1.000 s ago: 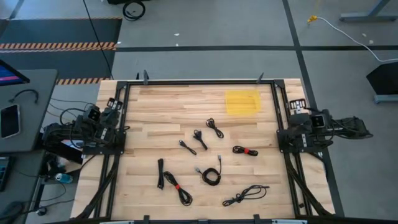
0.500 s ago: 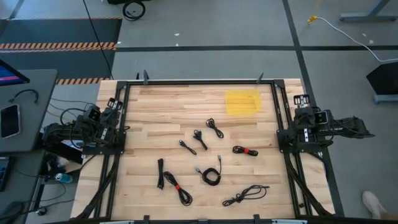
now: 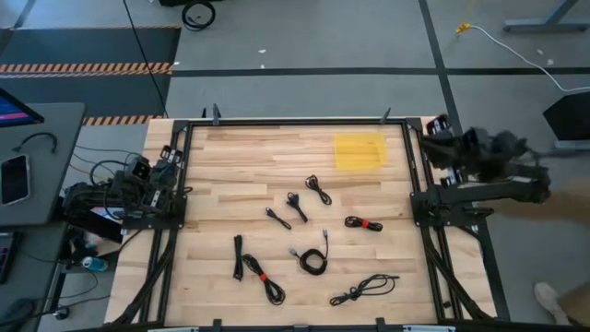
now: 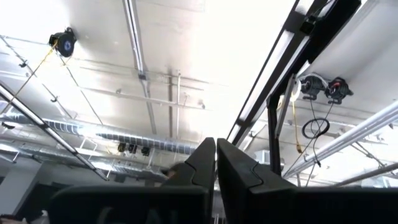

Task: Pick and place USB-C Cables
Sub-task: Put the black charger cable into the yellow bin

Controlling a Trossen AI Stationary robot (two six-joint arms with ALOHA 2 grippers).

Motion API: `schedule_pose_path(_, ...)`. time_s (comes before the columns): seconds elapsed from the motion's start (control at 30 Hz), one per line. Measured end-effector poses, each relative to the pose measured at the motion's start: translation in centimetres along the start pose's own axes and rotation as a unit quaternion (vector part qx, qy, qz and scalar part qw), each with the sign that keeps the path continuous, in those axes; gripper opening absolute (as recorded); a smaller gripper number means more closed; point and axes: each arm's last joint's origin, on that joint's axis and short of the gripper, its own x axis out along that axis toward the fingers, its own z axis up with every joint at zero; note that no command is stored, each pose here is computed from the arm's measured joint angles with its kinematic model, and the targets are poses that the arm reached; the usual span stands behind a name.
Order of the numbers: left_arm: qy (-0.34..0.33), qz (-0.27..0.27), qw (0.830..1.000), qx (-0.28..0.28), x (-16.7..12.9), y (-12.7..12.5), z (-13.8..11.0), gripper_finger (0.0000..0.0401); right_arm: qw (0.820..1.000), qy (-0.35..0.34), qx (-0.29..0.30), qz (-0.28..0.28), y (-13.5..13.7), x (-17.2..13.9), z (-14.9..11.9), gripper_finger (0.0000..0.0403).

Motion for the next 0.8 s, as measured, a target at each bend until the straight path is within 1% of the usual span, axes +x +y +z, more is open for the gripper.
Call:
schedule_pose_path(0.07,0.005,0.001,1.000,0.001,0.0,0.0,-0.1,0.0023,0.997,0.070,0.024,-0.030,0.1,0.7,1.1,0.0078)
schedule_pose_path(0.17,0.009,0.001,1.000,0.001,0.0,0.0,-0.2,0.0023,0.983,0.160,0.061,-0.062,0.2,1.8,2.1,0.0079)
schedule_pose_path(0.3,0.009,0.001,1.000,0.001,0.0,0.0,-0.2,0.0023,0.957,0.253,0.101,-0.095,0.3,3.5,2.3,0.0080)
schedule_pose_path(0.43,0.009,0.001,1.000,0.001,0.0,0.0,-0.2,0.0023,0.925,0.341,0.114,-0.126,0.2,5.2,1.0,0.0080)
schedule_pose_path(0.53,0.009,0.001,1.000,0.001,0.0,0.0,-0.2,0.0023,0.893,0.402,0.129,-0.155,0.2,6.2,-0.5,0.0080)
schedule_pose_path(0.6,0.008,0.001,1.000,0.000,0.0,0.0,-0.2,0.0023,0.868,0.443,0.137,-0.175,0.1,6.8,-1.8,0.0080)
schedule_pose_path(0.7,0.011,0.002,1.000,0.001,0.0,0.0,-0.2,0.0023,0.828,0.503,0.152,-0.195,0.0,7.7,-3.9,0.0085)
schedule_pose_path(0.8,0.014,0.002,1.000,0.001,0.0,0.0,-0.3,0.0023,0.784,0.557,0.174,-0.210,0.0,8.7,-6.0,0.0104)
